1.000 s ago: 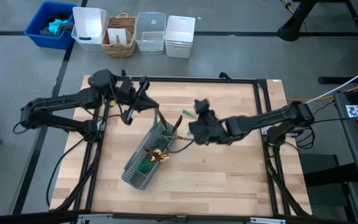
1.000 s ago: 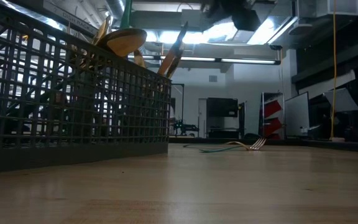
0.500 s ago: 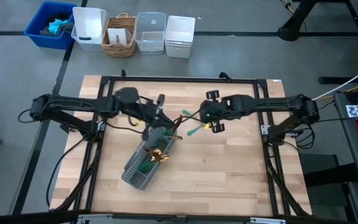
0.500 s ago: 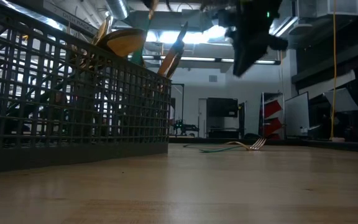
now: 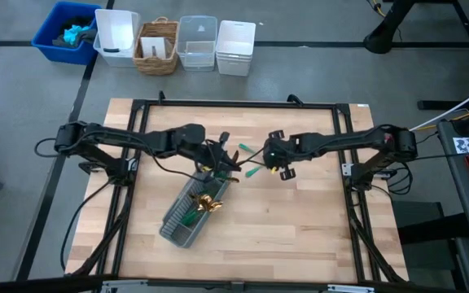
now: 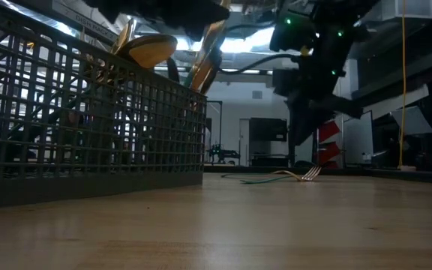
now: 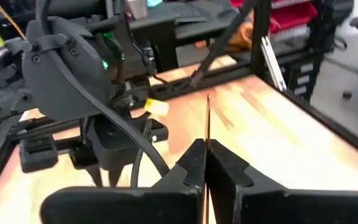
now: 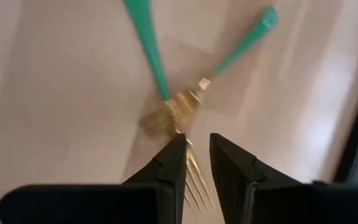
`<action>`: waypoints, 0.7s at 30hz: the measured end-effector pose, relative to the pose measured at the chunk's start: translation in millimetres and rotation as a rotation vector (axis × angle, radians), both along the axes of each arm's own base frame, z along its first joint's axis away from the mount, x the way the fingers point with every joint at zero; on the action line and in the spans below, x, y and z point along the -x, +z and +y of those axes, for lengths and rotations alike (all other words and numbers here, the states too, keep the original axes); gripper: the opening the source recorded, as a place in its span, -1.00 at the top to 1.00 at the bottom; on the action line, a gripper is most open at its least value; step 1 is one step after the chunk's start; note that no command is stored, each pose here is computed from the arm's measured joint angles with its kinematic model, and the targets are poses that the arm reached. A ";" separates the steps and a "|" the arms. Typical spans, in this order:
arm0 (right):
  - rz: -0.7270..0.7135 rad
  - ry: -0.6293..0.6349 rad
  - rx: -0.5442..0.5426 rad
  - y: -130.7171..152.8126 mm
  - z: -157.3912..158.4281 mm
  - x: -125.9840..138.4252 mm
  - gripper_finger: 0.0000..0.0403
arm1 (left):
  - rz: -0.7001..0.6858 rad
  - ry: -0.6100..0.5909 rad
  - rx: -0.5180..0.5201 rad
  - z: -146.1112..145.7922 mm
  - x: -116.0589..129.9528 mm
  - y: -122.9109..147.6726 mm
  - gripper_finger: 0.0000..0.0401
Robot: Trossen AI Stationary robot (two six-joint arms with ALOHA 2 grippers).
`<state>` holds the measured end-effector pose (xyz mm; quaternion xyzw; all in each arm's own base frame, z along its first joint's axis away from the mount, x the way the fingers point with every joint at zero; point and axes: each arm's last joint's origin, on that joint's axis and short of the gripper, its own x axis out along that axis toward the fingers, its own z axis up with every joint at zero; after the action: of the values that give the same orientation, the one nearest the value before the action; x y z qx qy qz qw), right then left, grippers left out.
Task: Sort silverware
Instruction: Put the green knife into the silverware basket
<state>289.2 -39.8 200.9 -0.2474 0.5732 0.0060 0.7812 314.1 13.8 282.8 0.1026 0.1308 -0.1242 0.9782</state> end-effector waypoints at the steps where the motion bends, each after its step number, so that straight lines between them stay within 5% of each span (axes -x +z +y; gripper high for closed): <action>1: -0.011 0.020 -0.013 -3.9 0.6 0.2 0.64 | 0.012 -0.006 -0.015 -0.2 0.2 -1.6 1.00; 10: -0.196 -0.025 -0.063 -15.0 1.0 -6.8 0.64 | 0.192 -0.015 -0.010 -2.4 6.7 -17.7 0.96; 21: -0.262 -0.303 -0.126 -22.9 -3.1 -10.8 0.63 | 0.316 0.032 0.100 -2.8 11.6 -25.9 0.73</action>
<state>299.9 -42.8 178.0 -0.1077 0.4958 -0.1081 0.8549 302.5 11.0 257.0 0.0312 0.2781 -0.1295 0.9513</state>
